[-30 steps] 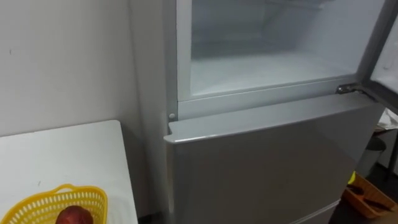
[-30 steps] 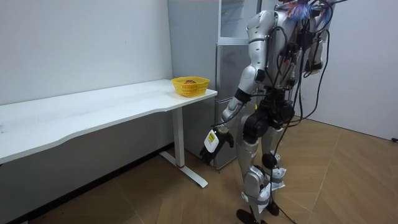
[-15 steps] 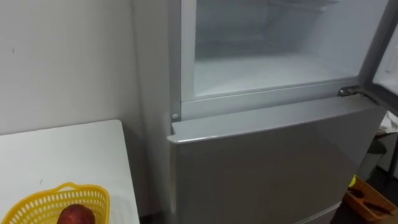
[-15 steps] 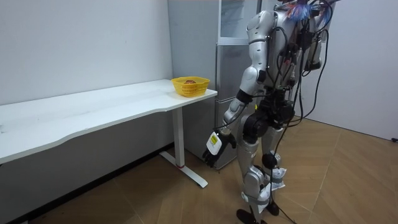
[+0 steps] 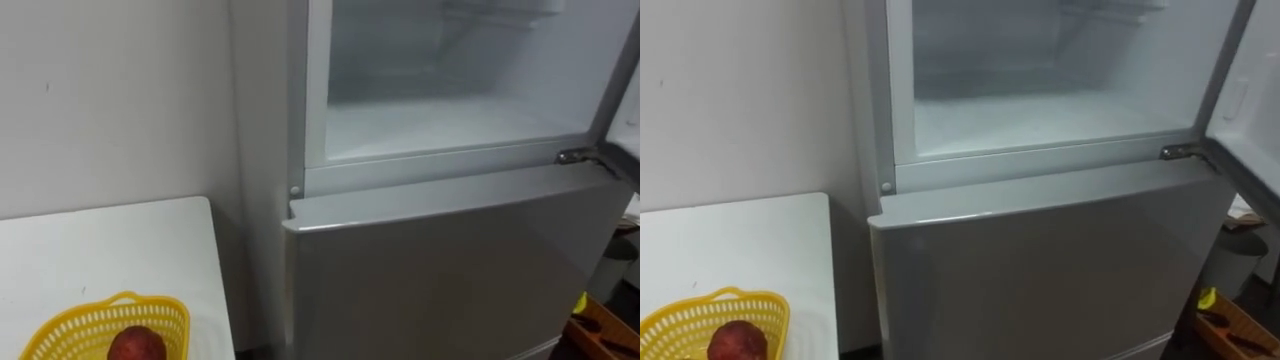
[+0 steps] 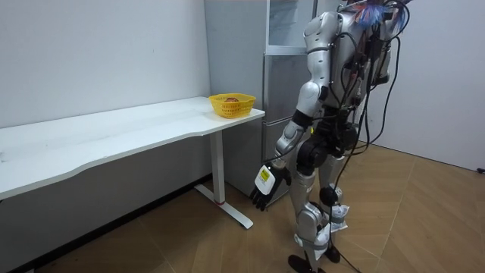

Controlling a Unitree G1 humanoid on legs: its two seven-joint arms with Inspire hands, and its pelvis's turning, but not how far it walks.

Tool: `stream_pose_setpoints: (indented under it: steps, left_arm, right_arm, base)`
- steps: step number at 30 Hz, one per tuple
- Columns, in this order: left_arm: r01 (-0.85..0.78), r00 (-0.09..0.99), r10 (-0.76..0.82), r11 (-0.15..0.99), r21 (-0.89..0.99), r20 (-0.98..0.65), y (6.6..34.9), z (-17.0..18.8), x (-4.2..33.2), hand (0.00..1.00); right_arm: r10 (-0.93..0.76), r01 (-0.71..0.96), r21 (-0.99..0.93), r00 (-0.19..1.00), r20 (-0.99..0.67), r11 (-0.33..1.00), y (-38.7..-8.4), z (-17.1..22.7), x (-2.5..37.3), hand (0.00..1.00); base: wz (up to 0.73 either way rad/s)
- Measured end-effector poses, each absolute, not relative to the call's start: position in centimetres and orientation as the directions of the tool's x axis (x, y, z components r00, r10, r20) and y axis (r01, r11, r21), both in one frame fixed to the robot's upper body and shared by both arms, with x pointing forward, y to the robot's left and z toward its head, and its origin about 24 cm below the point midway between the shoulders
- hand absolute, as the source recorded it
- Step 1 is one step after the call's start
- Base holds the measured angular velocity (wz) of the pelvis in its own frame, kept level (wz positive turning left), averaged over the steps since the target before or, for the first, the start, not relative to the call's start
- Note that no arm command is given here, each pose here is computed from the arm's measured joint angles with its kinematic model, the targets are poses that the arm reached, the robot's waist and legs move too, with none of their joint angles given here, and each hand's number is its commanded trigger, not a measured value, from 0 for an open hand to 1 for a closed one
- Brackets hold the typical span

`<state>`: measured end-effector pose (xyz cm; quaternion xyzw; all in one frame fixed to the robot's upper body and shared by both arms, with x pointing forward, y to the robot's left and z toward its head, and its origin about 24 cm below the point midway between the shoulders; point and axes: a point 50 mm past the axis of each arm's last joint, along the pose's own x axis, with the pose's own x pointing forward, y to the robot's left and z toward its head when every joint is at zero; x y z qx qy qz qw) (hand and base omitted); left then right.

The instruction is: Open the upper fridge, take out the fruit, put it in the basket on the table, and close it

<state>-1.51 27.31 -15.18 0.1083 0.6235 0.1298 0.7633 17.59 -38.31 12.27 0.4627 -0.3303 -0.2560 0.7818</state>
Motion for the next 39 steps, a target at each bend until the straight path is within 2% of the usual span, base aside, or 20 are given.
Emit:
stream_pose_setpoints:
  steps: [7, 16, 20, 24, 31, 39]
  left_arm:
    - [-0.056, 0.133, 0.314, 0.949, 0.309, -0.940, 26.7, -15.5, -2.6, 0.00]
    - [-0.014, 0.131, 0.305, 0.952, 0.306, -0.943, 26.6, -15.6, -2.4, 0.00]
    - [0.016, 0.129, 0.297, 0.953, 0.302, -0.946, 26.5, -15.7, -2.4, 0.00]
    - [0.019, 0.117, 0.294, 0.954, 0.299, -0.948, 26.4, -15.8, -2.5, 0.00]
    - [0.029, 0.101, 0.290, 0.955, 0.294, -0.952, 26.3, -15.9, -2.5, 0.00]
    - [0.034, 0.091, 0.285, 0.957, 0.289, -0.954, 26.1, -15.9, -2.8, 0.00]
  right_arm:
    - [-0.593, 0.029, 0.831, 0.714, 0.371, 0.556, -36.6, 12.5, 18.9, 0.00]
    - [-0.409, -0.072, 0.767, 0.812, 0.416, 0.638, -33.4, 12.2, 21.0, 0.00]
    - [-0.332, -0.028, 0.656, 0.846, 0.417, 0.754, -32.4, 12.0, 21.6, 0.00]
    - [-0.288, -0.013, 0.597, 0.867, 0.406, 0.802, -31.7, 11.8, 21.9, 0.00]
    - [-0.202, -0.037, 0.549, 0.907, 0.368, 0.835, -30.0, 11.3, 22.8, 0.00]
    - [-0.192, -0.029, 0.521, 0.911, 0.364, 0.853, -29.8, 11.2, 22.8, 0.00]
  base:
    - [-0.03]
    - [0.00]
    - [0.01]
    - [0.04]
    - [0.08]
    - [0.01]
